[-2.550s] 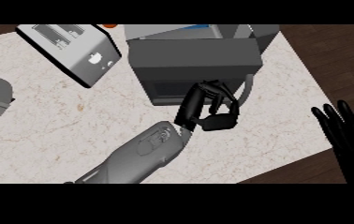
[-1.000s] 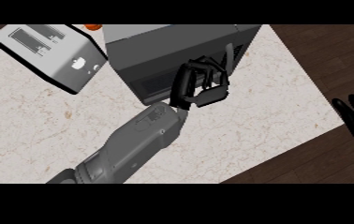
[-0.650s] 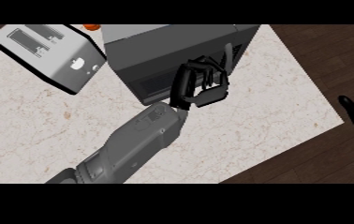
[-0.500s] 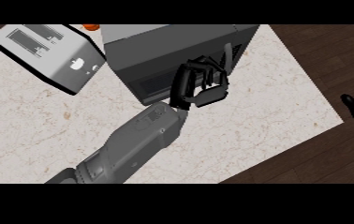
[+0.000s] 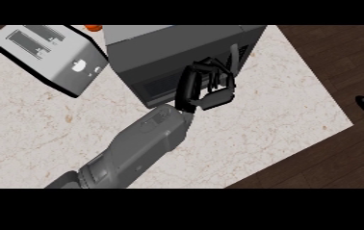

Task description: Pick up the milk, place it into the microwave and close the microwave

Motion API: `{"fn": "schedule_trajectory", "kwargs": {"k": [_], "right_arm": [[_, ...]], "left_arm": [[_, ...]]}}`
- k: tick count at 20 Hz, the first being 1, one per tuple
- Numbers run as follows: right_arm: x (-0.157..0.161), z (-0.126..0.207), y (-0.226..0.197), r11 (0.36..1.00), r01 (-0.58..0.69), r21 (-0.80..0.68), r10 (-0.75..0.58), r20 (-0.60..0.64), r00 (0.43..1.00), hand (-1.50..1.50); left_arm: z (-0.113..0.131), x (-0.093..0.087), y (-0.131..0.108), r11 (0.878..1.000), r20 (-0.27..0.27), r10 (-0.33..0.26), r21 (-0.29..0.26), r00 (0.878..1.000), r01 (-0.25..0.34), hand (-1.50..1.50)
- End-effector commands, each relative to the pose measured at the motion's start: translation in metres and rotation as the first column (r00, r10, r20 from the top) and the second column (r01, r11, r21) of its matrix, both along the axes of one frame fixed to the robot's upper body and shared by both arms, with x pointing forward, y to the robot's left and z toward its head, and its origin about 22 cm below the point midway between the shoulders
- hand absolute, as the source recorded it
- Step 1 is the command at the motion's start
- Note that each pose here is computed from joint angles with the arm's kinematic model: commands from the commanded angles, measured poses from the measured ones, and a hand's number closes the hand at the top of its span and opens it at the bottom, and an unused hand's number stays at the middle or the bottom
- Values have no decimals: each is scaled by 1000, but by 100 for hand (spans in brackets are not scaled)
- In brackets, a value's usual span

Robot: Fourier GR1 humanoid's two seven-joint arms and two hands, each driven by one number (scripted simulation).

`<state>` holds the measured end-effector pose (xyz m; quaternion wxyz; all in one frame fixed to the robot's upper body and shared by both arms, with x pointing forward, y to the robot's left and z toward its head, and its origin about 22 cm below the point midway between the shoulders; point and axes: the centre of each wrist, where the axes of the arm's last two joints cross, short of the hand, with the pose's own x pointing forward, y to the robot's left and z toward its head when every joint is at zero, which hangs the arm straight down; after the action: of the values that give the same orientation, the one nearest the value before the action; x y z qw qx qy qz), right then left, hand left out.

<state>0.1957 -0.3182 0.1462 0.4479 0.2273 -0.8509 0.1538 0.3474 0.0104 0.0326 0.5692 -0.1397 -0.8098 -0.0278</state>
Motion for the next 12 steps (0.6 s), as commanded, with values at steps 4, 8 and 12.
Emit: {"fn": "schedule_trajectory", "kwargs": {"k": [4, 8, 12], "right_arm": [[2, 4, 1, 998, -62, -2, 62, -11, 998, -150], [1, 5, 1, 996, -89, 6, 89, -18, 996, -150], [3, 7, -5, 996, -85, -22, 84, -35, 996, -150]], "left_arm": [[9, 17, 2, 999, -8, 25, 20, 1000, -25, 150], [5, 17, 4, 1000, -19, 27, 10, 999, -26, 150], [9, 18, 2, 1000, -10, 25, -1, 1000, -25, 150]]}}
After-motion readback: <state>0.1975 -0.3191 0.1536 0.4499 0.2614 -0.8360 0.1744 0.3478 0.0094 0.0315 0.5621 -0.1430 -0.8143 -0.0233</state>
